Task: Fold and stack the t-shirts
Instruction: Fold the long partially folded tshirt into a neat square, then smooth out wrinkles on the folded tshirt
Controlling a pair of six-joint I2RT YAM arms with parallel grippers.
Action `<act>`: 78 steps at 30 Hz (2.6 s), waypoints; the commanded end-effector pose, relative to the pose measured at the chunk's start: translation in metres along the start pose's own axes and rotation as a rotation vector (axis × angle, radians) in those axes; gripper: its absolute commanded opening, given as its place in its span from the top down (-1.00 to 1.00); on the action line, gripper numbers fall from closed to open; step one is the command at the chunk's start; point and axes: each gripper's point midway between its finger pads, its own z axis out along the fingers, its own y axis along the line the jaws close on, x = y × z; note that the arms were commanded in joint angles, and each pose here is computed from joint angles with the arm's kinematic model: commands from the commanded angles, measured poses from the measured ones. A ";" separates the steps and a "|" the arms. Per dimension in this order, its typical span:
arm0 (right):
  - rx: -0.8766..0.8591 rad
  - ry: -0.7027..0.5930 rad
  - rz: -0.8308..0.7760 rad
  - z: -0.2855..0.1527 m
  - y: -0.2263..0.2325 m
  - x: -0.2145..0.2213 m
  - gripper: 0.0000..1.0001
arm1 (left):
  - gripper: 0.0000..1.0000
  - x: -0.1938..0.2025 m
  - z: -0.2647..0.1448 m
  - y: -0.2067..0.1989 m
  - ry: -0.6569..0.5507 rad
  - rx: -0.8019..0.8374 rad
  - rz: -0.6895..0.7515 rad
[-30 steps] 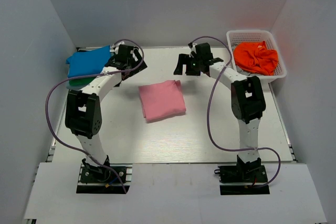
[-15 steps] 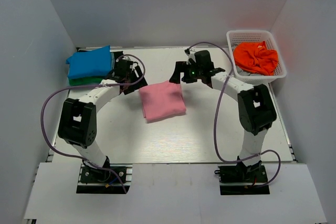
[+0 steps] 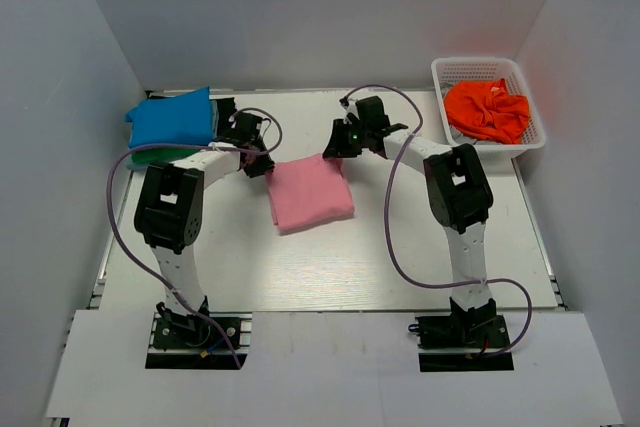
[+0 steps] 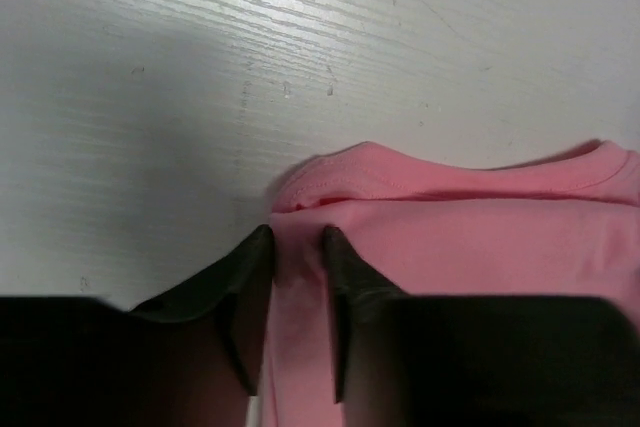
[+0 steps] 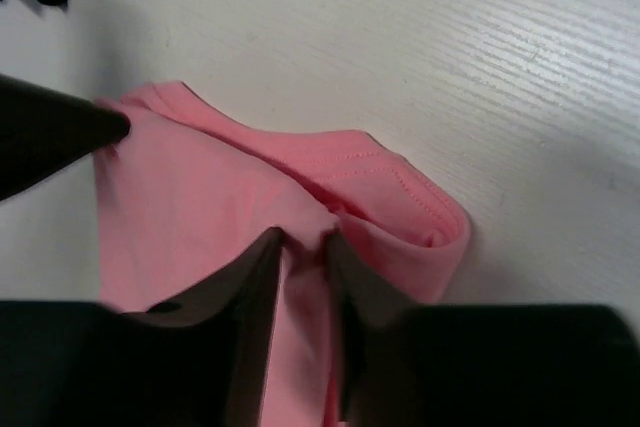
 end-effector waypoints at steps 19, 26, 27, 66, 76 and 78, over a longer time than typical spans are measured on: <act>-0.024 -0.166 -0.035 -0.056 0.032 -0.030 1.00 | 1.00 -0.043 -0.077 -0.055 -0.231 0.300 0.088; 0.070 -0.223 0.021 -0.064 0.012 -0.035 1.00 | 1.00 -0.044 -0.067 -0.062 -0.221 0.323 0.101; 0.088 -0.229 0.039 -0.063 0.006 -0.035 1.00 | 1.00 -0.046 -0.065 -0.064 -0.221 0.322 0.101; -0.284 -0.085 0.063 -0.098 0.085 0.033 -0.81 | -0.99 0.042 -0.107 -0.082 -0.014 0.520 0.063; -0.230 0.061 0.190 -0.054 0.043 0.109 -0.81 | -0.99 0.120 -0.060 -0.045 0.175 0.421 0.080; -0.156 0.078 0.224 -0.053 0.023 0.127 -0.81 | -0.99 0.132 -0.054 -0.025 0.197 0.368 0.078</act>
